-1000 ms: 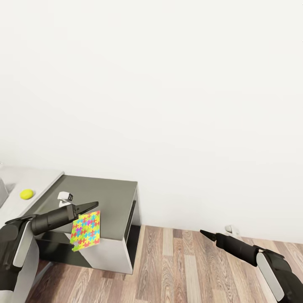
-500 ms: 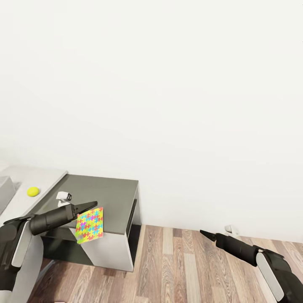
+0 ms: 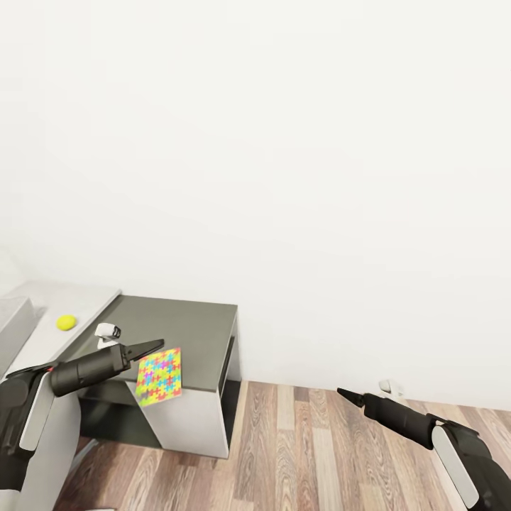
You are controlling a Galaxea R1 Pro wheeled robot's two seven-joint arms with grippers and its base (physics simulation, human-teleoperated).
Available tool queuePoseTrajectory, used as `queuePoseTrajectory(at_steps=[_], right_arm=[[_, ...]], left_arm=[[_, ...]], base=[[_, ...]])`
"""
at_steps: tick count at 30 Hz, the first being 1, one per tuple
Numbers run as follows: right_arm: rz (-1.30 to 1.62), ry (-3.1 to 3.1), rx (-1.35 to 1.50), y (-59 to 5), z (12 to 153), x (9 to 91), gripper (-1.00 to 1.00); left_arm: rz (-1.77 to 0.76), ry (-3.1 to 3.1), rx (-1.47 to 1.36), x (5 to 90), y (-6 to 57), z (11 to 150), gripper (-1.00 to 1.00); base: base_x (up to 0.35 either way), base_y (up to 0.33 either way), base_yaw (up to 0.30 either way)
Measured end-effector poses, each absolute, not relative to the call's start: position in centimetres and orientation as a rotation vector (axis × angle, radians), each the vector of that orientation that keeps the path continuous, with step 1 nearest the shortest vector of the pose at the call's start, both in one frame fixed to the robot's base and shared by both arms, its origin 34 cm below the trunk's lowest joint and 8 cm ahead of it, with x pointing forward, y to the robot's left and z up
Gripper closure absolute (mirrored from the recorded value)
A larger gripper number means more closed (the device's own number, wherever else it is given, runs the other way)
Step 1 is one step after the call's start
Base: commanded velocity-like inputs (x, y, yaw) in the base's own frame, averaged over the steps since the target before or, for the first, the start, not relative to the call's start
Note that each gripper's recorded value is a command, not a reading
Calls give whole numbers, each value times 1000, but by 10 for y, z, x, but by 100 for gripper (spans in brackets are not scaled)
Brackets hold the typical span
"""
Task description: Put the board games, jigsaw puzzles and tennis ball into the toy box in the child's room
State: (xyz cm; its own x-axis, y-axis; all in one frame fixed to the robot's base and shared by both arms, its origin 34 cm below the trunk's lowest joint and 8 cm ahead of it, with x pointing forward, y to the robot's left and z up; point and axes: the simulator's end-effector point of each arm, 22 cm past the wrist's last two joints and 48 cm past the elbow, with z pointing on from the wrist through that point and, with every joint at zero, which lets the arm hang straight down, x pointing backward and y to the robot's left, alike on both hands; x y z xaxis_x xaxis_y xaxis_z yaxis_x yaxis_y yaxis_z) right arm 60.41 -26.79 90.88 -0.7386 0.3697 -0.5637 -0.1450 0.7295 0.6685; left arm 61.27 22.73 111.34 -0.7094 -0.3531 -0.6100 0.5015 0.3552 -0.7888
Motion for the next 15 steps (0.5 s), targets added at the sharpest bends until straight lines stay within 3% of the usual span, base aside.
queuePoseTrajectory(at_steps=[5,15], right_arm=[[934,2213,164,-268,913,605,-100],[933,2201,159,-268,919,606,-100]], left_arm=[[-1442,1863,136,612,227,1118,-100],[-1441,1851,146,610,226,1125,-100]], base=[[-189,66,37],[-21,98,62]])
